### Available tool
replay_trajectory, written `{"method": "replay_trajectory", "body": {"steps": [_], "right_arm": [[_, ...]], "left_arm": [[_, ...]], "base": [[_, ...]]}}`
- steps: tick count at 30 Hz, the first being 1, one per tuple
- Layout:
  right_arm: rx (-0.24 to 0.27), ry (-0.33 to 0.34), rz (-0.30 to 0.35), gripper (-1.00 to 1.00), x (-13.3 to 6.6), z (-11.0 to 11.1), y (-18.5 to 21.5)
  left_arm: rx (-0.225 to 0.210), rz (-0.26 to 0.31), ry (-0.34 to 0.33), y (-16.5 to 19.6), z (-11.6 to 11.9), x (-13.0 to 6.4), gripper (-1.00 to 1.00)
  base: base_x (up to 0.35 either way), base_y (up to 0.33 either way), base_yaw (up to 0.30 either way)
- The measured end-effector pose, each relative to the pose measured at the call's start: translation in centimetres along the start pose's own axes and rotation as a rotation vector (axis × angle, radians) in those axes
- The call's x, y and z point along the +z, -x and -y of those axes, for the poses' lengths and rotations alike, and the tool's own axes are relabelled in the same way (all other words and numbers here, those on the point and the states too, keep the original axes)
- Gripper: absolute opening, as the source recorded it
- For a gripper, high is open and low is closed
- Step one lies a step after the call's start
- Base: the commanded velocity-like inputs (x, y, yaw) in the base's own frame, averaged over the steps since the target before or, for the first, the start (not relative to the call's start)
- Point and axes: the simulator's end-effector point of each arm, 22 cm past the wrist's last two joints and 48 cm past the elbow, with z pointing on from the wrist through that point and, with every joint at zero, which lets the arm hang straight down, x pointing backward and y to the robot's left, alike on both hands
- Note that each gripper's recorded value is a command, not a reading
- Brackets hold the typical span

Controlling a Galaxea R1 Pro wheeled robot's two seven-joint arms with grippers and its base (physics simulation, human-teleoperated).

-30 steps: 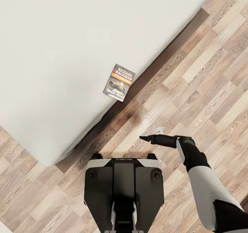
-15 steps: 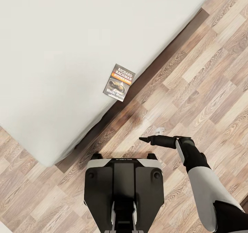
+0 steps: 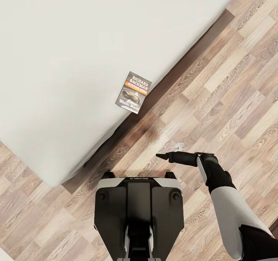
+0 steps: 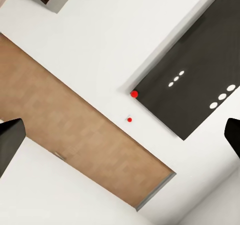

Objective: In the bedroom, move the book from the bed onto either nightstand, and place the two sandals side by side next to the bed.

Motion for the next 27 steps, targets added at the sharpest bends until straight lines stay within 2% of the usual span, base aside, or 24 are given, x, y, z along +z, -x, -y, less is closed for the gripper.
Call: {"method": "replay_trajectory", "body": {"steps": [16,27], "right_arm": [[0.000,0.000,0.000,1.00,0.0,0.0,0.0],[0.040,-0.065,-0.012,1.00,-0.6,1.9,-3.0]], "left_arm": [[0.000,0.000,-0.001,0.0,0.0,0.0,1.00],[0.023,0.031,0.006,2.5,0.0,2.9,1.00]], "base": [[0.000,0.000,0.000],[0.000,0.000,0.000]]}}
